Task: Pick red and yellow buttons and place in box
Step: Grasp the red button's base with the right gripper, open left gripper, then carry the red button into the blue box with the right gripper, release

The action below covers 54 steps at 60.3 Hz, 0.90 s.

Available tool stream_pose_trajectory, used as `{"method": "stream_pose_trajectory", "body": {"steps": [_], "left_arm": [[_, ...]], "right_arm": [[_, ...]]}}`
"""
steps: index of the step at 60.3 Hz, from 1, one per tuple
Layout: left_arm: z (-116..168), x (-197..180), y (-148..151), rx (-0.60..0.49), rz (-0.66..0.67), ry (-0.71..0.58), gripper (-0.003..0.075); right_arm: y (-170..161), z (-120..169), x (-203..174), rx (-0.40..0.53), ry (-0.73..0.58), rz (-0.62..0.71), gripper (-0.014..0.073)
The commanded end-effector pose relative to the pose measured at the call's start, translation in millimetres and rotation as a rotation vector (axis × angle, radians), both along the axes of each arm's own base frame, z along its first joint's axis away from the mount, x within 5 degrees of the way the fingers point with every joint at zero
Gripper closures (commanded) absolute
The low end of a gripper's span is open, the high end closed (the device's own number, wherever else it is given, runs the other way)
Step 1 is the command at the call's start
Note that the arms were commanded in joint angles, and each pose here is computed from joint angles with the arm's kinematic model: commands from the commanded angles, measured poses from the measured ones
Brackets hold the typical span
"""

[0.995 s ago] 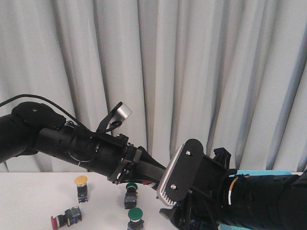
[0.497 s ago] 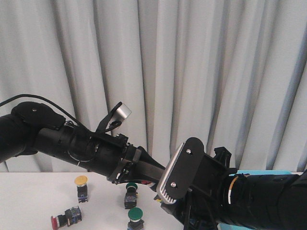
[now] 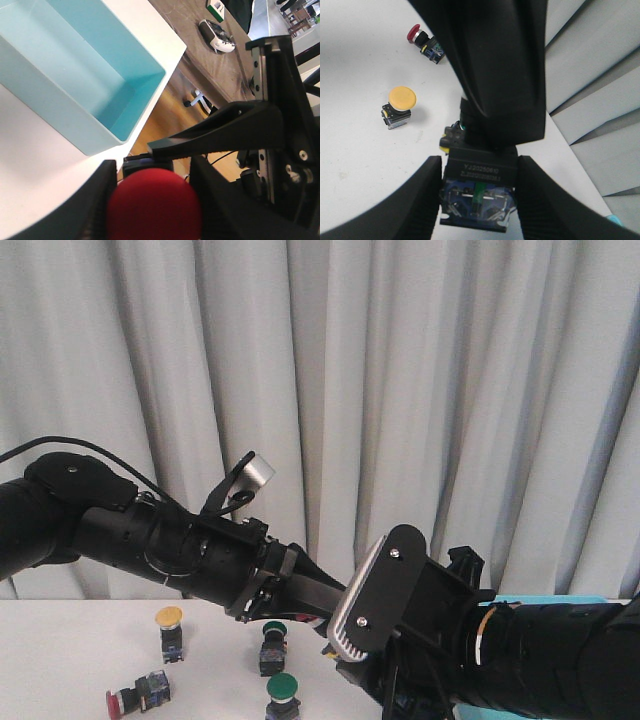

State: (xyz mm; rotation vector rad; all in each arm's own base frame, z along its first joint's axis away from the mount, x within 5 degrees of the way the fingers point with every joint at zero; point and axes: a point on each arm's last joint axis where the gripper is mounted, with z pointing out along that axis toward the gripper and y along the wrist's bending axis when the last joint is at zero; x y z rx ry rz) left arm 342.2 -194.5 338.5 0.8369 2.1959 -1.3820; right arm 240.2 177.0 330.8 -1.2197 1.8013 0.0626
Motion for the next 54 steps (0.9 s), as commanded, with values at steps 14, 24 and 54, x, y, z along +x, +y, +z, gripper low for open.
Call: {"method": "stream_pose_trajectory", "body": {"steps": [14,24,54], "left_arm": [[37,-3,0,-0.116,0.087,-0.080,0.0158],[37,2,0,-0.109,0.137,-0.103,0.0107],[6,48,93,0.366,0.568,-0.173,0.0286]], "right_arm": [[4,9,7,0.027,-0.061,-0.001,0.0587],[4,9,7,0.028,-0.059,-0.002,0.0587],[-47,7,36,0.137,0.036,-0.315,0.0582]]}}
